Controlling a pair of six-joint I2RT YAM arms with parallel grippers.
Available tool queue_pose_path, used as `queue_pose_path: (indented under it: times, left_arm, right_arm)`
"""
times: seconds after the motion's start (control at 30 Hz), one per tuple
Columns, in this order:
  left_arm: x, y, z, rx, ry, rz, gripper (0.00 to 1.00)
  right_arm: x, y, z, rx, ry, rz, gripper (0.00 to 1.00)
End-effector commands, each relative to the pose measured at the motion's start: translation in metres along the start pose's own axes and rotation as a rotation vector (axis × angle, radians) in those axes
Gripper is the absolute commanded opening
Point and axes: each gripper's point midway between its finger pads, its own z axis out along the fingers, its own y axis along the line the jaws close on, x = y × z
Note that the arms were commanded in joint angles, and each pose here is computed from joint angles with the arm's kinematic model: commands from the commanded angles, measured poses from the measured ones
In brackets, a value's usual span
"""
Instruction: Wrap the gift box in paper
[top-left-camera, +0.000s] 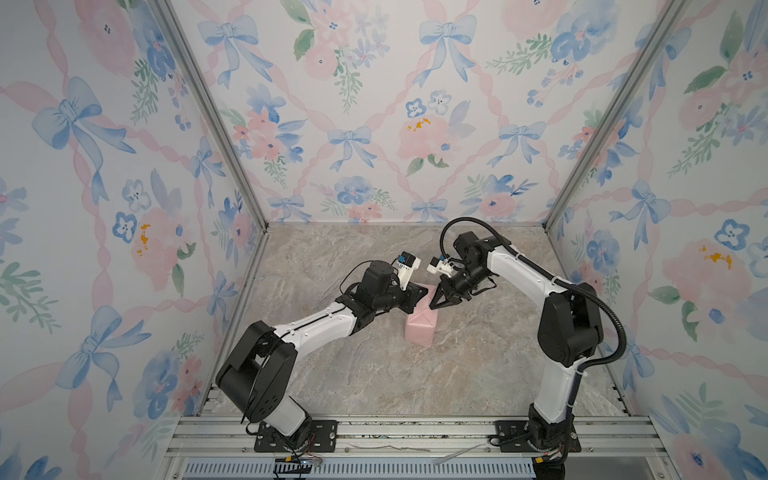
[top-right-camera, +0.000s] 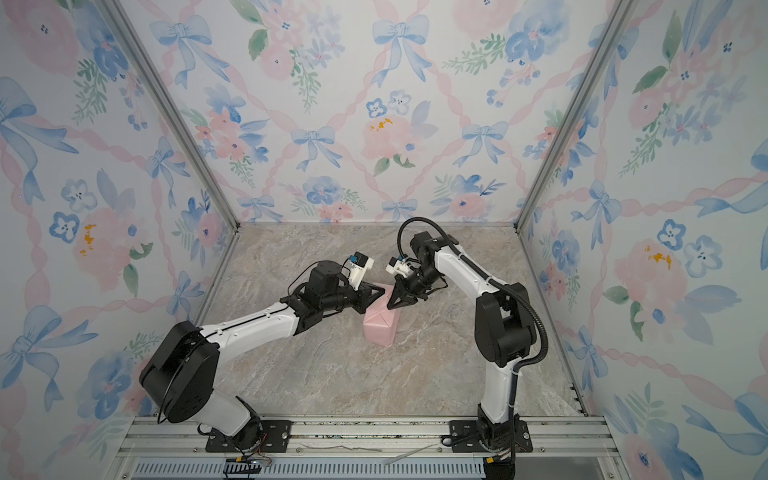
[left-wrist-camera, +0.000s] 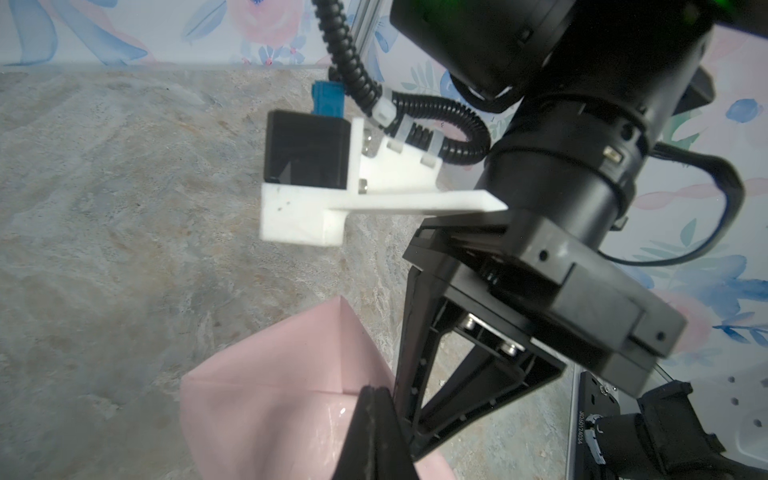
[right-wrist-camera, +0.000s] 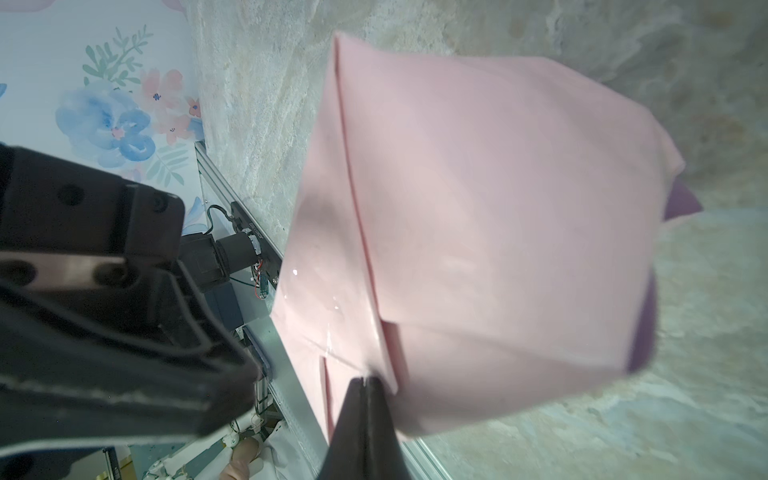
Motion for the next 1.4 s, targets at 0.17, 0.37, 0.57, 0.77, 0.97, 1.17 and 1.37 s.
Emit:
queue_pose_path:
  times: [0.17, 0.37, 0.57, 0.77, 0.97, 1.17, 1.37]
  left_arm:
    - [0.014, 0.0, 0.011, 0.02, 0.041, -0.002, 0.04]
    - [0.018, -0.001, 0.014, 0.026, 0.051, -0.007, 0.05]
    - [0.024, 0.002, 0.018, 0.021, 0.061, -0.012, 0.04]
    - [0.029, 0.008, 0.024, 0.009, 0.072, -0.019, 0.04]
    - [0.044, 0.017, 0.029, -0.015, 0.101, -0.031, 0.04]
    - [0.059, 0.023, 0.025, -0.037, 0.125, -0.044, 0.04]
    - [0.071, 0.025, 0.022, -0.04, 0.147, -0.059, 0.04]
  right_arm:
    - [0.004, -0.013, 0.001, 0.049, 0.038, 0.055, 0.0]
    - [0.004, -0.014, 0.001, 0.052, 0.04, 0.06, 0.0]
    - [0.005, -0.014, 0.002, 0.049, 0.046, 0.065, 0.0]
    - [0.005, -0.013, 0.002, 0.049, 0.049, 0.065, 0.0]
    - [0.007, -0.012, 0.002, 0.05, 0.055, 0.068, 0.0]
    - [0.006, -0.007, -0.002, 0.035, 0.043, 0.067, 0.02]
    - [0.005, 0.0, -0.007, 0.016, 0.028, 0.059, 0.09]
